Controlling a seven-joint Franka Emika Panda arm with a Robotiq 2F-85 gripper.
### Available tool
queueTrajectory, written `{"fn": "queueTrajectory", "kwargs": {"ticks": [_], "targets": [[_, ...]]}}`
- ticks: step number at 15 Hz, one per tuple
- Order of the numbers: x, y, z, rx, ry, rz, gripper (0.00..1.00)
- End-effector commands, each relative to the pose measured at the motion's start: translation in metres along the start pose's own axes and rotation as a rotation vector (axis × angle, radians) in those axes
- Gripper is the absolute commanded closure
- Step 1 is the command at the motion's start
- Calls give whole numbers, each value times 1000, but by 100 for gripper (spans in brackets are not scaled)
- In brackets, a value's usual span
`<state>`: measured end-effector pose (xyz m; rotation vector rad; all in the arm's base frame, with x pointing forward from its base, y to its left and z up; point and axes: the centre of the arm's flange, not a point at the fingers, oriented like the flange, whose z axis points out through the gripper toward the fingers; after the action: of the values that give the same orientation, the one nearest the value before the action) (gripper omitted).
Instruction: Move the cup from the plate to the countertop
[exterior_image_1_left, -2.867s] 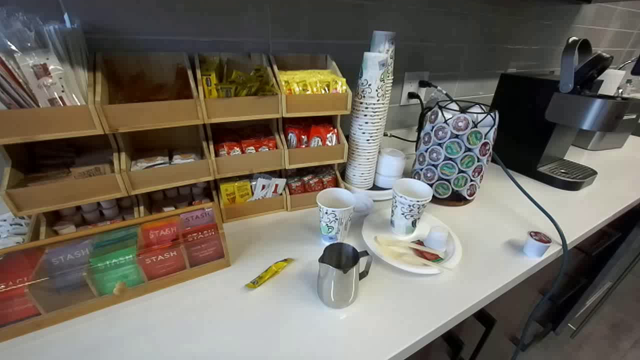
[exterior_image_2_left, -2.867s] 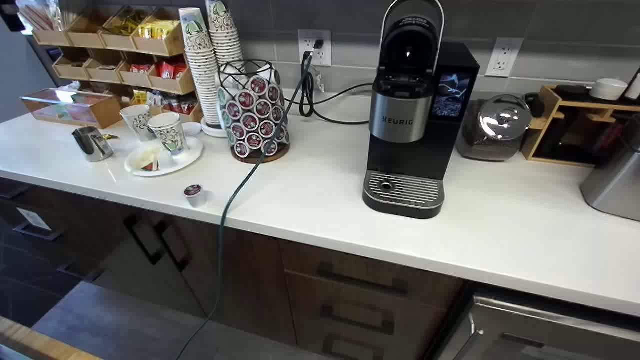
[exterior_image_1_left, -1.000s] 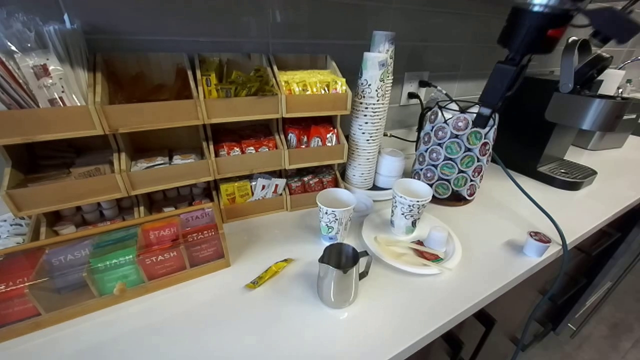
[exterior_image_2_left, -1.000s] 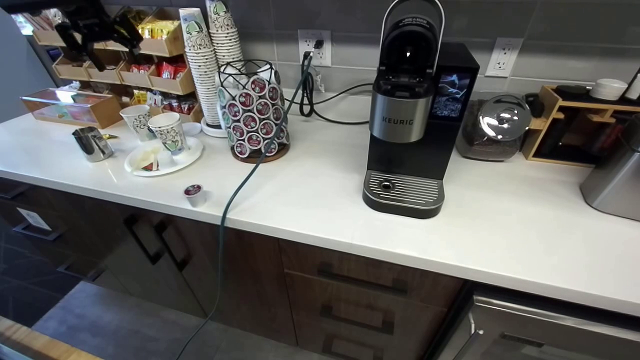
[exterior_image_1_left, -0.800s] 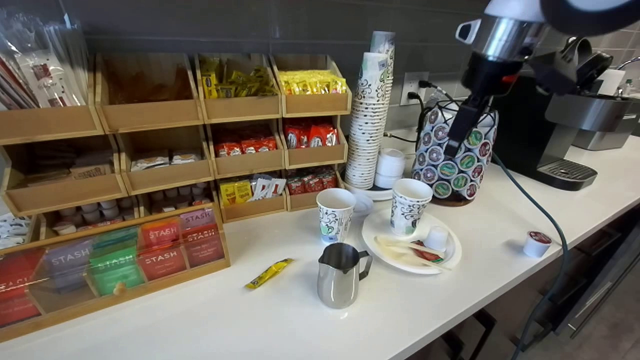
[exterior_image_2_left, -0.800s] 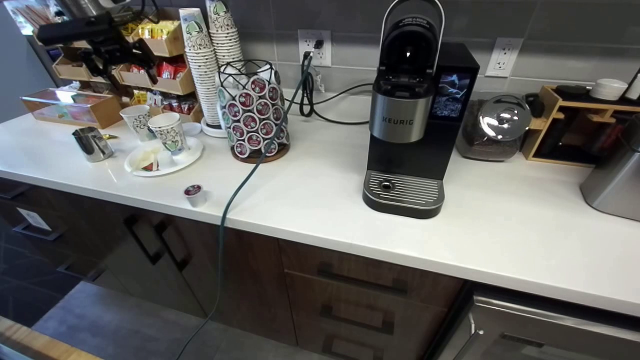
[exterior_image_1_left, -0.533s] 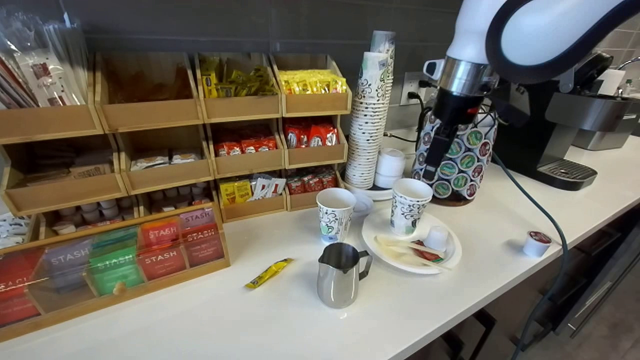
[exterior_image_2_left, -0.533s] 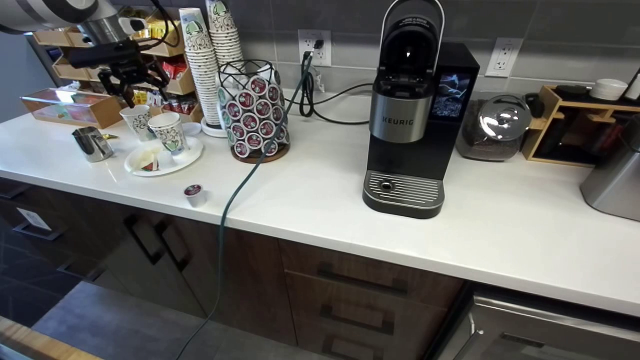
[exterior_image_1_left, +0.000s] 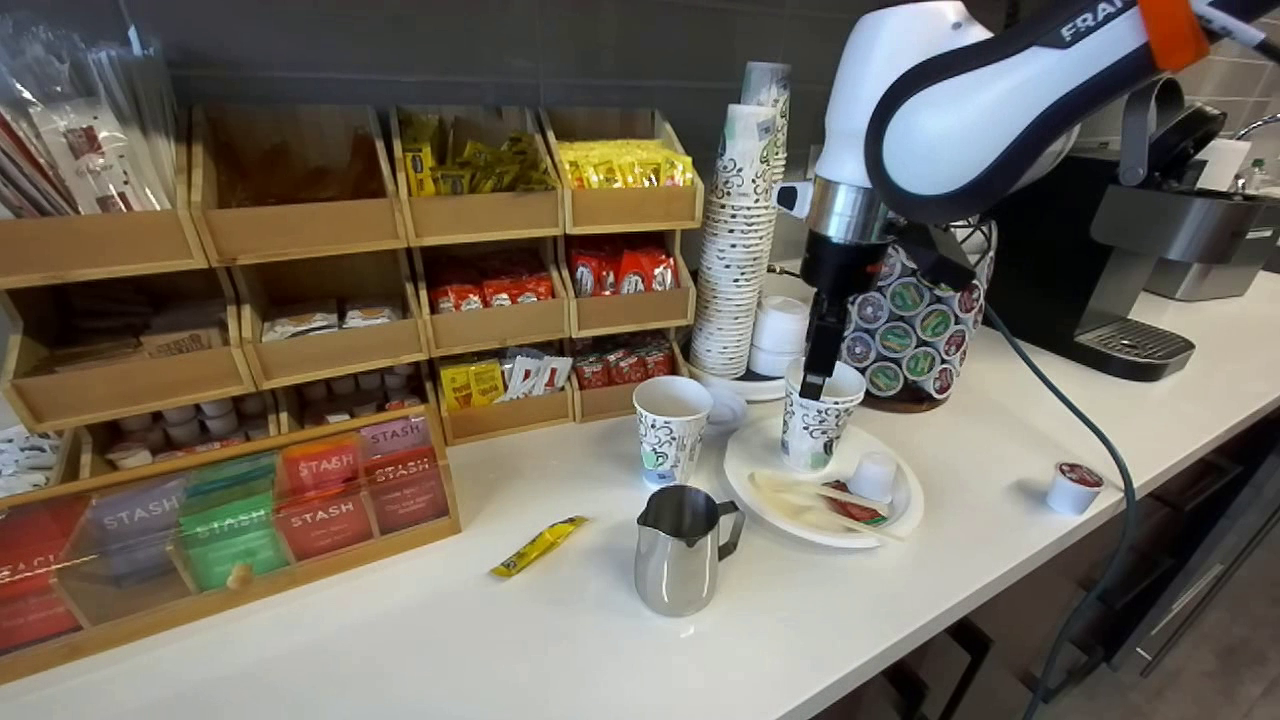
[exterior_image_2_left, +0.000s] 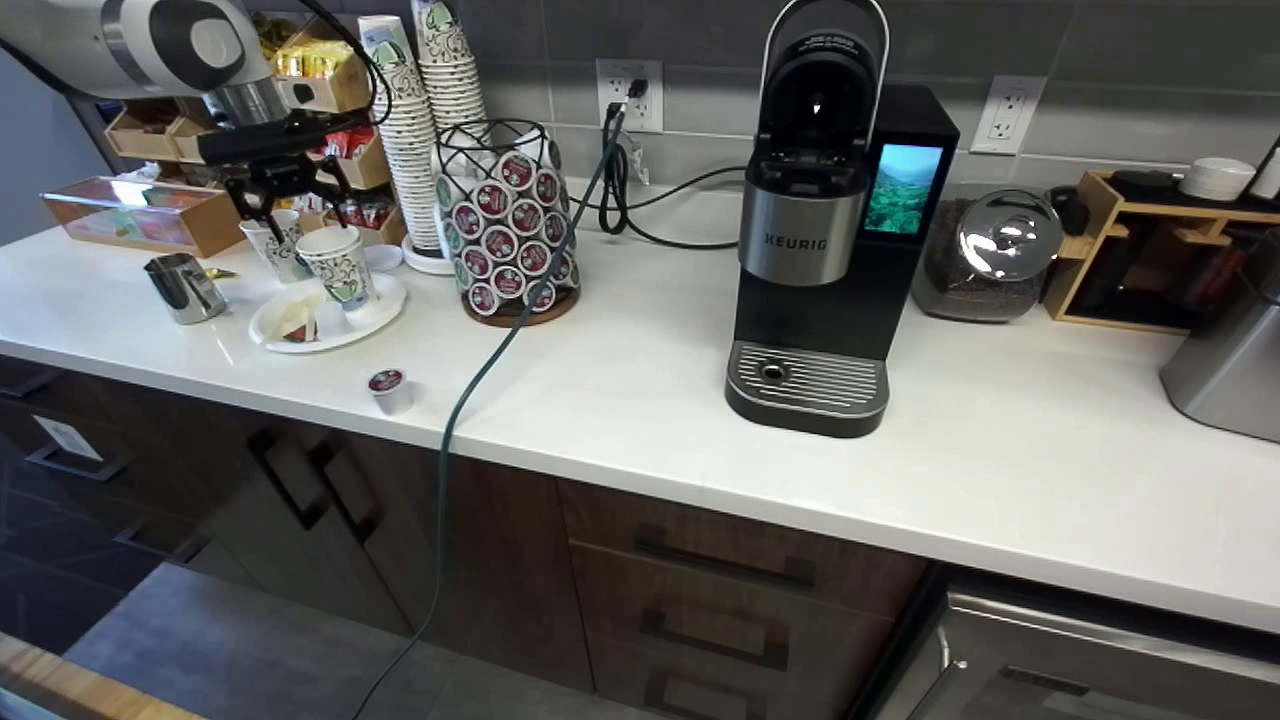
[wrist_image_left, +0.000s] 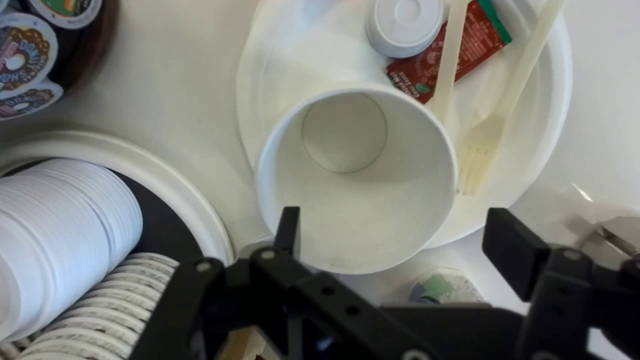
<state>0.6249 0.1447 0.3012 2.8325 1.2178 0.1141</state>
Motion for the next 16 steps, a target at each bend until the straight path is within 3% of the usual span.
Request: {"fn": "queueTrajectory", "kwargs": {"ticks": [1,2,4,11,16], "targets": [[15,12,11,57,-34,-43,18],[15,10,11,69,-42,-52,32],[16,4,9,92,-55,-72,42],[22,5,18,151,-108,-81,97],[19,9,6,161,-128,-56,99]]}}
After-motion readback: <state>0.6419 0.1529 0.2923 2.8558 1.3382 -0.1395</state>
